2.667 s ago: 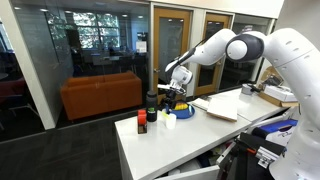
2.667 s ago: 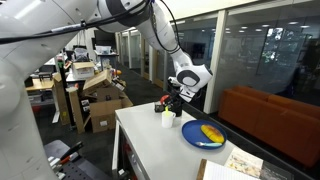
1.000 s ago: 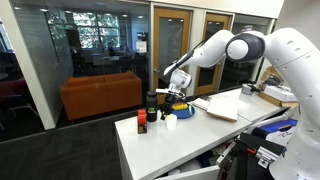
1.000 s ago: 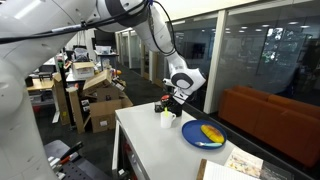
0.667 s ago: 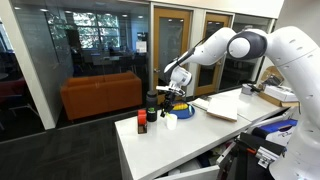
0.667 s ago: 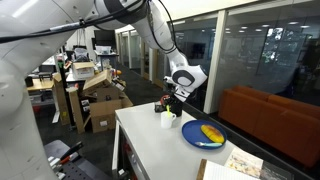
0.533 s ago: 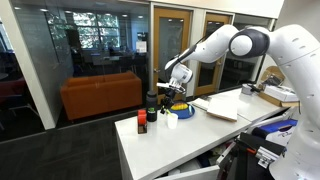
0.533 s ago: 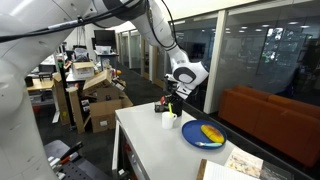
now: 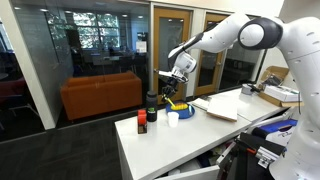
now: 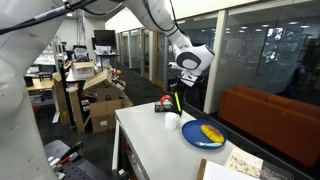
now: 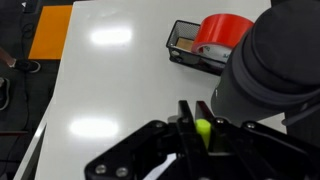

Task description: Pick up the pen from the cup and put it on the table

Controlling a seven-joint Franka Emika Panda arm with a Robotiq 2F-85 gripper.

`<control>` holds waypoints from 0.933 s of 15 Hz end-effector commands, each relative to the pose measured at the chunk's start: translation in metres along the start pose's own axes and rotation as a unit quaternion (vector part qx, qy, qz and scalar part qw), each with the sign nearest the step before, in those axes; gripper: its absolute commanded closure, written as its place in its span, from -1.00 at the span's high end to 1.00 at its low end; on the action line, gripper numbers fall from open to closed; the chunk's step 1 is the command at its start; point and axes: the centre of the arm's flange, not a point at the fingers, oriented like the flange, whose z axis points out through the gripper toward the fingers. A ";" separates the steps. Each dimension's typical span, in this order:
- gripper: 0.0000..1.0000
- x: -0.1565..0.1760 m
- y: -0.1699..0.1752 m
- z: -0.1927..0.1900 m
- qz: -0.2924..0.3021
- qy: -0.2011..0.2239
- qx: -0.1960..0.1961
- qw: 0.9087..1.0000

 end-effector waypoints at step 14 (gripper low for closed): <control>-0.94 0.005 0.038 -0.068 -0.280 0.218 0.009 0.935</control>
